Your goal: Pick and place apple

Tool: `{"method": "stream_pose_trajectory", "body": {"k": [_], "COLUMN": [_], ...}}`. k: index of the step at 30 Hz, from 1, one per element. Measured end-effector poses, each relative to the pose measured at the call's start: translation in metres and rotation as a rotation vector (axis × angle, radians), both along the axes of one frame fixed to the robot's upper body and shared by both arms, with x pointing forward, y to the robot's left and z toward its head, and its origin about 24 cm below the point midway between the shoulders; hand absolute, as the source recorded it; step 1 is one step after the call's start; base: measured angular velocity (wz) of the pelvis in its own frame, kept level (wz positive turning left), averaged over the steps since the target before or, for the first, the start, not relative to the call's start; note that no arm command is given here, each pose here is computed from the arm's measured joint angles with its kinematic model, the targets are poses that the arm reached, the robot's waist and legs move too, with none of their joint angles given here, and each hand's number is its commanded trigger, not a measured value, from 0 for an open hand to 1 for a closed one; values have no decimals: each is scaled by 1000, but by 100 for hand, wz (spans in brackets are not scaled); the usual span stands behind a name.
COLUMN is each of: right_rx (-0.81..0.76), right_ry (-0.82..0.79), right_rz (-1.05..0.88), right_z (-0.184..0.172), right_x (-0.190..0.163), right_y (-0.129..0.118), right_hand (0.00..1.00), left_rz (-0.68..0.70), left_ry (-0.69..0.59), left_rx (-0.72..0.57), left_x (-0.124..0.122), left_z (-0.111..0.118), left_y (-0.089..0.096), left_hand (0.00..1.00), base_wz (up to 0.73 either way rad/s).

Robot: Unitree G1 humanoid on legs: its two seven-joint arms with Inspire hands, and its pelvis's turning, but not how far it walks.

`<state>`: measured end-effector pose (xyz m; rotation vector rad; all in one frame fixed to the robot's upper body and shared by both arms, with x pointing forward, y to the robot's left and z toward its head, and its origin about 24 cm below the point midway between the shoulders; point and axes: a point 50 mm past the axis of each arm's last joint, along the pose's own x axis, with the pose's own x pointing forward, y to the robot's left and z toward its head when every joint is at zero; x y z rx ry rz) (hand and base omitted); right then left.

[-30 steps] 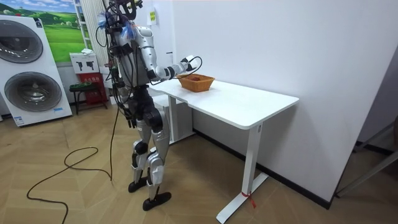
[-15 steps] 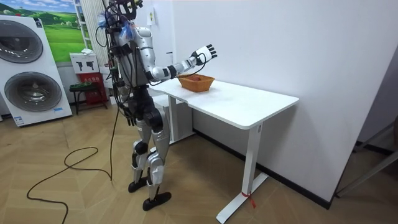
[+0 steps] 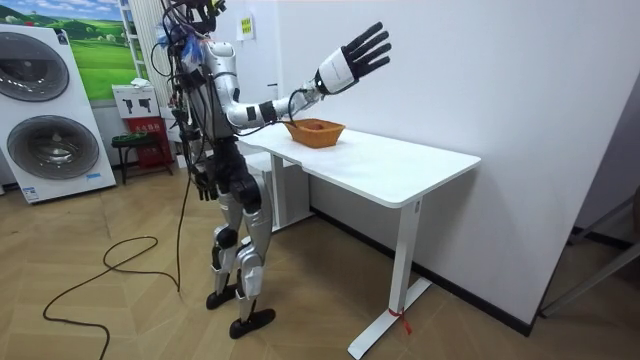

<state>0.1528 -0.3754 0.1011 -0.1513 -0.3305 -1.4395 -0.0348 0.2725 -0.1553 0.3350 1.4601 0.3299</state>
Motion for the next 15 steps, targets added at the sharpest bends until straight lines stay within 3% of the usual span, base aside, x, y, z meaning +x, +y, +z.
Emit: {"method": "stream_pose_trajectory", "body": {"k": [5,8,10,15], "right_rx": [355,536,695,932], "right_ry": [55,263,449,781], "right_rz": [-190,-280,-321,-281], "right_z": [-61,-117,-161,-216], "right_x": [-41,-76,-107,-156], "right_y": [-23,-21,-4,38], "right_hand": [0,0,0,0], "left_rz": [1,9,9,9], "left_ry": [0,-2,-14,-6], "left_rx": [28,30,32,12], "left_x": [1,3,6,5], "left_z": [2,2,2,1], "left_y": [2,3,3,0], "left_hand": [0,0,0,0], "base_wz": [1,0,0,-4]}}
